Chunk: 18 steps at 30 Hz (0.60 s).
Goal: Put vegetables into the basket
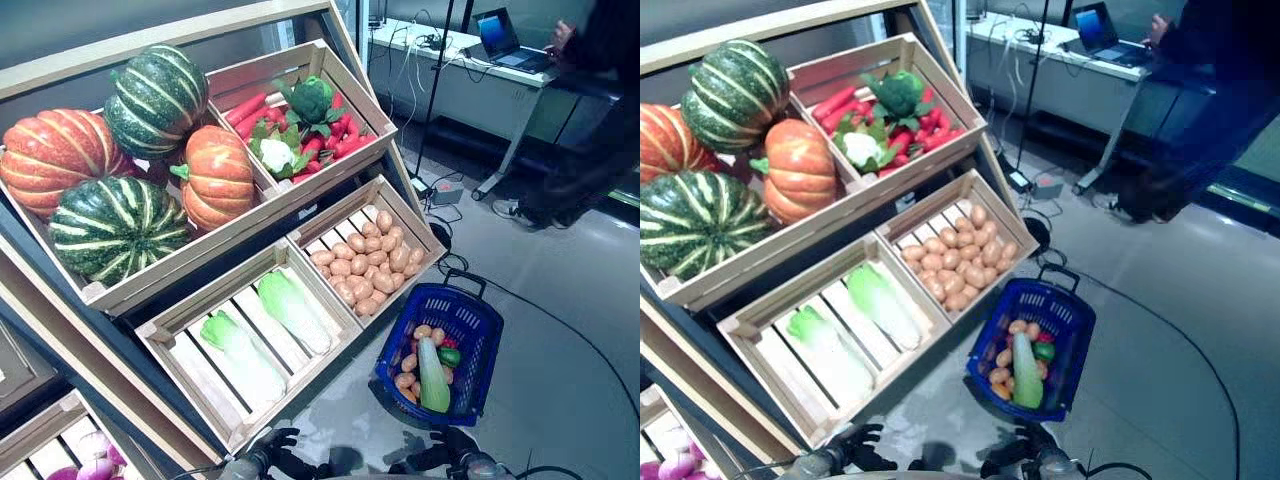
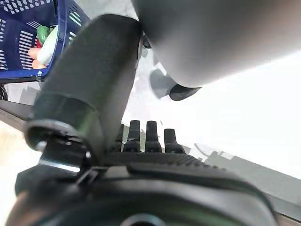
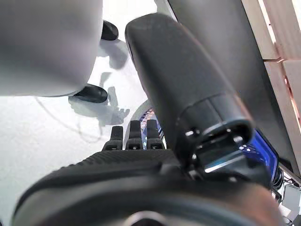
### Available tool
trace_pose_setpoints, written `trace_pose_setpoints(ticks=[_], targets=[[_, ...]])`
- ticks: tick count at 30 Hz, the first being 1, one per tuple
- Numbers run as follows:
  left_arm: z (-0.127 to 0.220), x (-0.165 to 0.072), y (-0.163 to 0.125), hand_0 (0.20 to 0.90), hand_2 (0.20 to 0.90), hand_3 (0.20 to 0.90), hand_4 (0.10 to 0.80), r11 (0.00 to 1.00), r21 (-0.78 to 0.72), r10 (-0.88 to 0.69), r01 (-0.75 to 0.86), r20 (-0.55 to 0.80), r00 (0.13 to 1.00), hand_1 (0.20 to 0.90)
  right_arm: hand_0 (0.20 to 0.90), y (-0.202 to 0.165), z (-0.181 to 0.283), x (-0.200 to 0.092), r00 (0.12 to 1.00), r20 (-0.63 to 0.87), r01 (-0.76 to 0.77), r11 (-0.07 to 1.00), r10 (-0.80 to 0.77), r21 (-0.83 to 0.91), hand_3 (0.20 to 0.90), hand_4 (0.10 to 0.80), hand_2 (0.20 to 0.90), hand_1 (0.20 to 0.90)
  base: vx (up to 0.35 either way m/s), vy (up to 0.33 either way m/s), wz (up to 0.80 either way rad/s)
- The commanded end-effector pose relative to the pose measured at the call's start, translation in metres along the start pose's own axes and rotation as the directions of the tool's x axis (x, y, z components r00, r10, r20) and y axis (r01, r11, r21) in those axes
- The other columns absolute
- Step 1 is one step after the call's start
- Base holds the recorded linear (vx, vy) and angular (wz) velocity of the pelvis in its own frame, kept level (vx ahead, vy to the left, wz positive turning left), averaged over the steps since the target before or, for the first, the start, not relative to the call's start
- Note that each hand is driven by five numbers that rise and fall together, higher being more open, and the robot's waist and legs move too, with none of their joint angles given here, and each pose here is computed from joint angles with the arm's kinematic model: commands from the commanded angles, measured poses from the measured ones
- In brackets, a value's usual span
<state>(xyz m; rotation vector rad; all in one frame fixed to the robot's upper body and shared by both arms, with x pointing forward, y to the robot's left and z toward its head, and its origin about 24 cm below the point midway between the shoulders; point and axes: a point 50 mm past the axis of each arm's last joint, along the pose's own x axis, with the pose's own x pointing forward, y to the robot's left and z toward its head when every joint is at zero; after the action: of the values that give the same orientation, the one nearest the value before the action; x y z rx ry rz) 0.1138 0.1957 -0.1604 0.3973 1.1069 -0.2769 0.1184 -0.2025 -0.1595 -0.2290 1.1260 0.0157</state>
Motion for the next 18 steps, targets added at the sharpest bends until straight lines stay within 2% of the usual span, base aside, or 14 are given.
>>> trace_pose_setpoints(ticks=[1,14,18], targets=[[0.0117,0.0042,0.0011,0.9,0.9,0.9,0.8,0.999,0.051,-0.005,0.005,0.0,1.0,0.9,0.9,-0.0038,0.0036,0.0011,1.0,0.017,0.023,1.0,-0.023,-0.012,0.9,0.8,0.9,0.9,0.0,0.0,0.0],[0.0076,0.0046,-0.0057,0.9,0.9,0.9,0.8,0.998,0.05,-0.026,0.028,-0.037,0.999,0.9,0.9,-0.0017,-0.0032,0.0004,1.0,0.006,0.026,0.999,-0.026,-0.025,0.9,0.8,0.9,0.9,0.0,0.0,0.0],[0.0078,0.0047,-0.0078,0.9,0.9,0.9,0.8,0.999,-0.009,-0.042,0.041,-0.031,0.999,0.9,0.9,-0.0025,-0.0043,0.0003,1.0,0.0,0.024,0.999,-0.024,-0.027,0.9,0.8,0.9,0.9,0.0,0.0,0.0]])
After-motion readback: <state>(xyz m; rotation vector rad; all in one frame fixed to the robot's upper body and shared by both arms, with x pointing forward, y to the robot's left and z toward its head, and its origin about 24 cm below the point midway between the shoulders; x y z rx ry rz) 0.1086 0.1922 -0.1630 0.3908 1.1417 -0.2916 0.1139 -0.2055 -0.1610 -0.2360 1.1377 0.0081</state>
